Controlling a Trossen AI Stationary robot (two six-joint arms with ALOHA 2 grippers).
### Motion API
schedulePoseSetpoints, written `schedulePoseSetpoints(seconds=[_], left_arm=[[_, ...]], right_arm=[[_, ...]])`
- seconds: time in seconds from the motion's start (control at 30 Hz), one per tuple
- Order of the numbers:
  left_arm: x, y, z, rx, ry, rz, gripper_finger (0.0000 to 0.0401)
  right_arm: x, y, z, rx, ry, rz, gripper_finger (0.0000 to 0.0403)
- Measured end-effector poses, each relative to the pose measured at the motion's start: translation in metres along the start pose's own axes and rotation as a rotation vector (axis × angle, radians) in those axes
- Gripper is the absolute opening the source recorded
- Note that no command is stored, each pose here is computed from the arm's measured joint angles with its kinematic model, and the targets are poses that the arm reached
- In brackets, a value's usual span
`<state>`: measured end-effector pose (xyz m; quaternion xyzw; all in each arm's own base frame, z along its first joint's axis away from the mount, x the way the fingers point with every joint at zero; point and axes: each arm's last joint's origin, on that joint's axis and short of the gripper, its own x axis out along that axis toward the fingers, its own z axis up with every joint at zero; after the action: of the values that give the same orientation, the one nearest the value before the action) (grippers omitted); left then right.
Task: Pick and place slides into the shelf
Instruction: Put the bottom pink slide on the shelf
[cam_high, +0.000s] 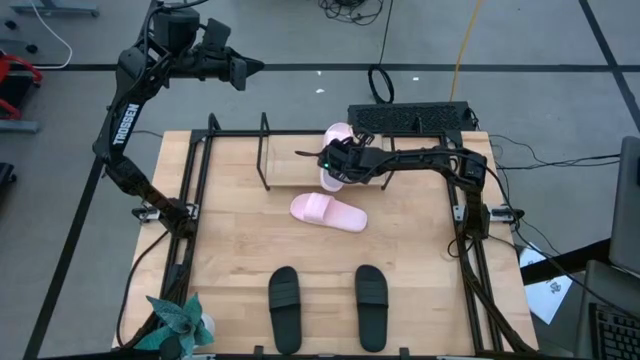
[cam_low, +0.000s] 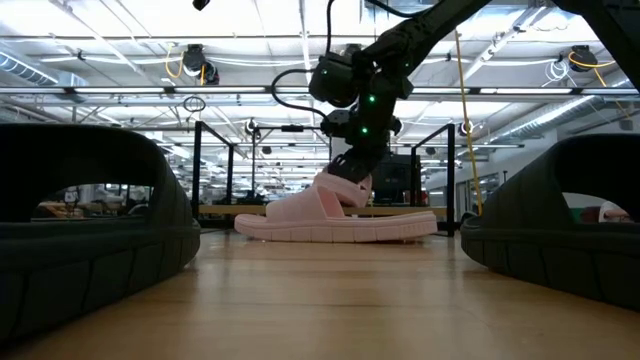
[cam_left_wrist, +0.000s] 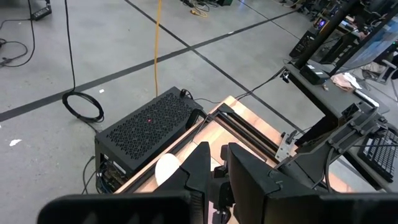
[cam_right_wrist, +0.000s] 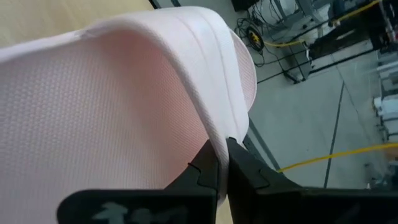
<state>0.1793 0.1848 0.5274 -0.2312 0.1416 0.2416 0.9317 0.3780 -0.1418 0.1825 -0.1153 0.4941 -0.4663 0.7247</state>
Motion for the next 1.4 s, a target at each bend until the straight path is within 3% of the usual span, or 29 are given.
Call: schedulePoseSetpoints(seconds=[0.33, 1.4], left_arm=[[0.000, 0.000, 0.000, 0.000, 0.000, 0.000, 0.0051], [0.000, 0.000, 0.000, 0.027, 0.000, 0.000, 0.0051]], right_arm=[[-0.003, -0.003, 0.009, -0.131, -0.025, -0.008, 0.0001], [0.004, -0.013, 0.009, -0.152, 0.002, -0.058, 0.0000]])
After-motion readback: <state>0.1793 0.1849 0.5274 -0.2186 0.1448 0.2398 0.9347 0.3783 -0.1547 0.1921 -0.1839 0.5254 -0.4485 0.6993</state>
